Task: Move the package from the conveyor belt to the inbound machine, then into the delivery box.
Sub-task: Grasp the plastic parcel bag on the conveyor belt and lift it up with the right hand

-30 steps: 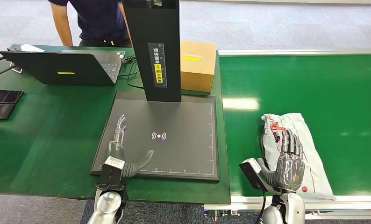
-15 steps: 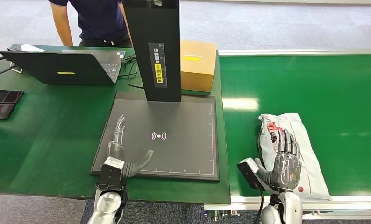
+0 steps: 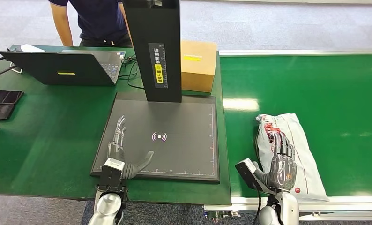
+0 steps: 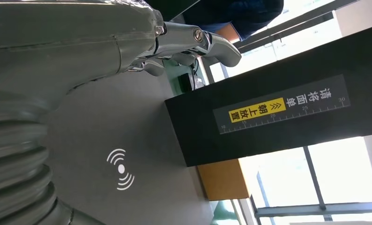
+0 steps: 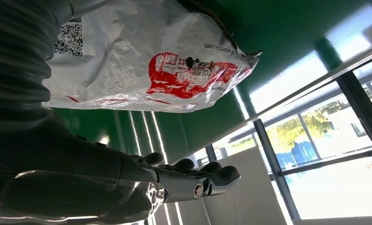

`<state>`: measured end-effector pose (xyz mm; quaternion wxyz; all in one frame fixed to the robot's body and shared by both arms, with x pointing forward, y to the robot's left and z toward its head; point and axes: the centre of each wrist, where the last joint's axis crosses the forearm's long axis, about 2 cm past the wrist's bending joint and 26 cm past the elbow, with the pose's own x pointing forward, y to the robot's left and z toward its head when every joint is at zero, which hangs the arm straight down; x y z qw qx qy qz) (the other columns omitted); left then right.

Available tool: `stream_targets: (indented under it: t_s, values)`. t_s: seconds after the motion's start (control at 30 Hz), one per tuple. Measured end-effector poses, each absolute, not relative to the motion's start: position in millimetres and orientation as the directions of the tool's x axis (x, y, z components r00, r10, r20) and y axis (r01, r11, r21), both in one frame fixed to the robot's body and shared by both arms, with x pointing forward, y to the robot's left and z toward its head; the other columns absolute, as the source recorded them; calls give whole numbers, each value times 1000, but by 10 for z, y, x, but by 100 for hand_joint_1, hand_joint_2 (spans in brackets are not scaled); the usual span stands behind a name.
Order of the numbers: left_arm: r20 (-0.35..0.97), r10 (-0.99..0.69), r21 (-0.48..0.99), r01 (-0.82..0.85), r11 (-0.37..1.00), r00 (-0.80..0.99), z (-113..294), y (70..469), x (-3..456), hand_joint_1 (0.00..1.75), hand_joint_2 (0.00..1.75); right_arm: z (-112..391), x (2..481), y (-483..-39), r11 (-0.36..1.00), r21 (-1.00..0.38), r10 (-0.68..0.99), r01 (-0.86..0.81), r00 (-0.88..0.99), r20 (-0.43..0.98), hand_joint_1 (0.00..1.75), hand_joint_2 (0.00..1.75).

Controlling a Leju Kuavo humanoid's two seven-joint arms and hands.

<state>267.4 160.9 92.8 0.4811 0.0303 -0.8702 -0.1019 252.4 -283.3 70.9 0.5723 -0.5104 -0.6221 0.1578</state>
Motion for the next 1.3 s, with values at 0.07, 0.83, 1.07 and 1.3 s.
stream_targets:
  t_s: [0.07, 0.83, 1.07, 1.3]
  values:
    - [831, -151, 207, 45, 977, -535, 928, 1609, 2674, 0, 175, 696, 2526, -2829, 431, -782, 815, 450, 178, 551, 0, 175]
    - [832, -147, 202, 45, 978, -535, 916, 1607, 2673, 0, 175, 413, 2583, -2863, 467, -798, 777, 382, 254, 576, 0, 175]
    - [834, -148, 201, 43, 979, -531, 908, 1605, 2675, 0, 175, 310, 2603, -2865, 469, -810, 771, 353, 283, 570, 0, 175]
    - [837, -143, 194, 43, 980, -529, 906, 1602, 2687, 0, 175, 252, 2595, -2866, 475, -815, 765, 331, 301, 569, 0, 175]
